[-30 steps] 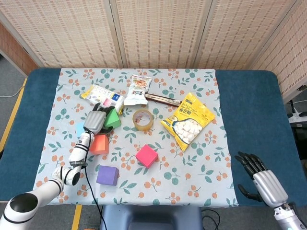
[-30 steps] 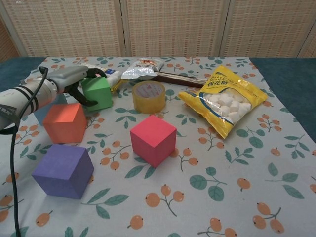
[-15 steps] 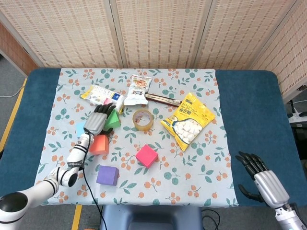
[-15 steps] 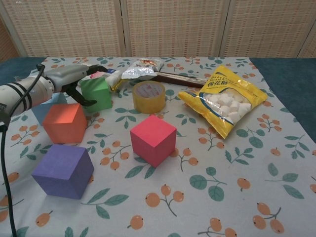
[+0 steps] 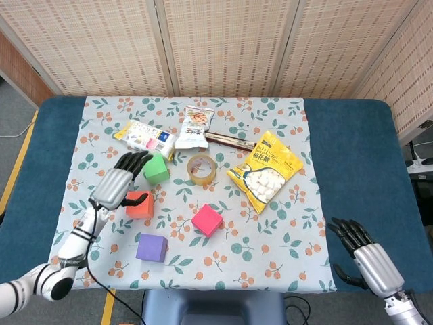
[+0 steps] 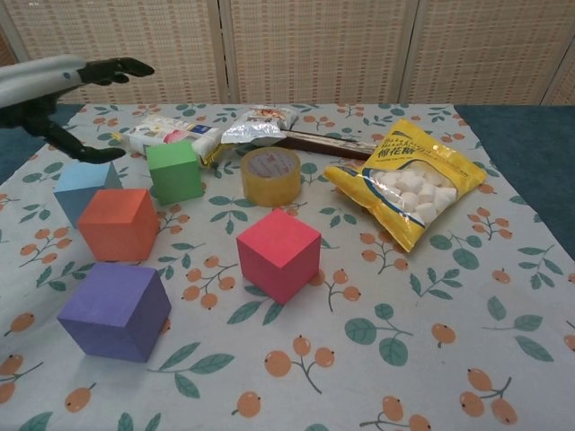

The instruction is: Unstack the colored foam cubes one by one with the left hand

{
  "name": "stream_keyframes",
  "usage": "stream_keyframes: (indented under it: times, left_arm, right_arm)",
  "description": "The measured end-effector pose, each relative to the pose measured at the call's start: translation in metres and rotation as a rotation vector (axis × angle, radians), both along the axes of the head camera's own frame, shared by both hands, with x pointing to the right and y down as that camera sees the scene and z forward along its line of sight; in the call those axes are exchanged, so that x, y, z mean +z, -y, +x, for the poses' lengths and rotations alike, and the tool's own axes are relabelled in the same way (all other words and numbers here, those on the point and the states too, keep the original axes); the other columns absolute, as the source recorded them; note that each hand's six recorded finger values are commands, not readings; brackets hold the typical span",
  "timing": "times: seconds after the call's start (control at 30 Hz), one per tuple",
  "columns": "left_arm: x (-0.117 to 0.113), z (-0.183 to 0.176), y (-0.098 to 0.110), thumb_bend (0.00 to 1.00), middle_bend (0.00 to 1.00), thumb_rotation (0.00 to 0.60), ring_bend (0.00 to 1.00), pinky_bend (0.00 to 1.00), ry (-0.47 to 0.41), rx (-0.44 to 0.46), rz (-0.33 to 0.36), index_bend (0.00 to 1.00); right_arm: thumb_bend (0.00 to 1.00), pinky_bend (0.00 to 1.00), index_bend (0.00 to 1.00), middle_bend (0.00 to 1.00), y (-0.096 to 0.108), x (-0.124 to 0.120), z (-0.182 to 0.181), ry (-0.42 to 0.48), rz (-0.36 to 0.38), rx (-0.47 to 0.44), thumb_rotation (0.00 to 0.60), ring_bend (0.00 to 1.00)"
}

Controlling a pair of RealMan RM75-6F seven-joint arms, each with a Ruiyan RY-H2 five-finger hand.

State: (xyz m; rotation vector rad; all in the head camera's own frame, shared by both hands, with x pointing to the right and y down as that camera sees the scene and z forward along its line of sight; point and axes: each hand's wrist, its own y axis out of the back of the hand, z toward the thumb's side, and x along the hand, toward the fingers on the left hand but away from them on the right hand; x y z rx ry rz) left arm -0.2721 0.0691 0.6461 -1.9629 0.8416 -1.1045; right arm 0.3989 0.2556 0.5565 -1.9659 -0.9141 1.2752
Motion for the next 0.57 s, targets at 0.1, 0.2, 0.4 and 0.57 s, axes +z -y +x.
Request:
stream_keyframes:
  times: [0.1, 0.2, 0.4, 0.57]
  left_arm:
    - [-0.026, -0.027, -0.04, 0.32, 0.0, 0.6, 0.0, 0.0, -0.012, -0.013, -0.013, 0.0]
    - [-0.047, -0.056, -0.083, 0.32, 0.0, 0.6, 0.0, 0.0, 0.002, -0.029, -0.003, 0.0]
    - [-0.084, -0.127, -0.147, 0.34, 0.0, 0.6, 0.0, 0.0, 0.134, -0.184, 0.115, 0.0]
    - [-0.089, -0.142, -0.167, 0.33, 0.0, 0.6, 0.0, 0.0, 0.227, -0.194, 0.086, 0.0]
  right_arm:
    - [0.27, 0.0, 0.0, 0.0, 0.001, 0.003, 0.0, -0.014, 0.011, -0.001, 0.6, 0.0]
    - [0.27, 0.0, 0.0, 0.0, 0.001, 0.009, -0.003, -0.031, 0.023, -0.006, 0.6, 0.0]
    - [0.27, 0.0, 0.0, 0.0, 0.002, 0.007, -0.005, -0.05, 0.071, -0.002, 0.6, 0.0]
    - [0.27, 0.0, 0.0, 0.0, 0.001, 0.006, -0.005, -0.035, 0.063, 0.013, 0.6, 0.0]
